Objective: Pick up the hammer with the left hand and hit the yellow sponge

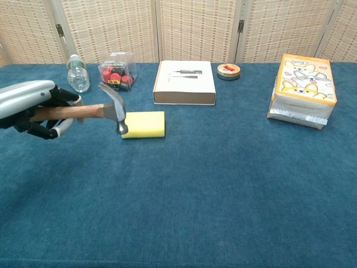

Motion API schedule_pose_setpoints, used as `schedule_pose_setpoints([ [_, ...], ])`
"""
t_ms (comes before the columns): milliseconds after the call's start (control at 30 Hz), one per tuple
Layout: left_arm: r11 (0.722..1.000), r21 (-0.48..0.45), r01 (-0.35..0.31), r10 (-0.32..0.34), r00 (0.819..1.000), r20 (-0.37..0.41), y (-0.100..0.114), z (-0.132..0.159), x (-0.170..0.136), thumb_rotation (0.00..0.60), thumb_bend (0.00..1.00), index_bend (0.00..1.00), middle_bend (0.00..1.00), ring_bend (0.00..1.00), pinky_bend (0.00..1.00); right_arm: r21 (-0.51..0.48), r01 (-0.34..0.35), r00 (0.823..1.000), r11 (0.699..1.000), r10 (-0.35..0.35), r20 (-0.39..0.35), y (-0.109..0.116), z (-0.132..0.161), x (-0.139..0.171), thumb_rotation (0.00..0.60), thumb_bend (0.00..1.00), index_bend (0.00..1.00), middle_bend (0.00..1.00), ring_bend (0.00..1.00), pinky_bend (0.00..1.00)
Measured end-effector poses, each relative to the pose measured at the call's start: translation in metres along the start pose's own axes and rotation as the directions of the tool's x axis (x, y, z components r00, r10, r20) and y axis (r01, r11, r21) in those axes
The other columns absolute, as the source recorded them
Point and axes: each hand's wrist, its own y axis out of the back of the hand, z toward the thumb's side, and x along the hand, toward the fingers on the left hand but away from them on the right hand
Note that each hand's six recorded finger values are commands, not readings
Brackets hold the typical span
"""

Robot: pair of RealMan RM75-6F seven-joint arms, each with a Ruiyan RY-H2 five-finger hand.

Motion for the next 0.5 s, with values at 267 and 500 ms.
schedule_pose_setpoints([
  [267, 0.997, -0.029, -0.07, 0.073, 0.993, 0.094, 0.023, 0.014, 0.028, 0.6, 0.78, 0.79, 0.9, 0.82, 0.89, 0.002, 0.007, 1.0, 1.0, -0.007, 0.008, 0.003, -0.002, 0.004, 0.6, 0.35, 0.17, 0.3, 0.18, 0.23],
  [500, 0.994, 0.003, -0.11, 0.109, 0.987, 0.121, 0.02, 0.016, 0.049, 0.6, 0.78, 0.8, 0.91, 0.86, 0.91, 0.003, 0.006, 1.0, 1.0, -0.006, 0.022, 0.003, -0.006, 0.007, 0.6, 0.35, 0.17, 0.31, 0.18, 0.23],
])
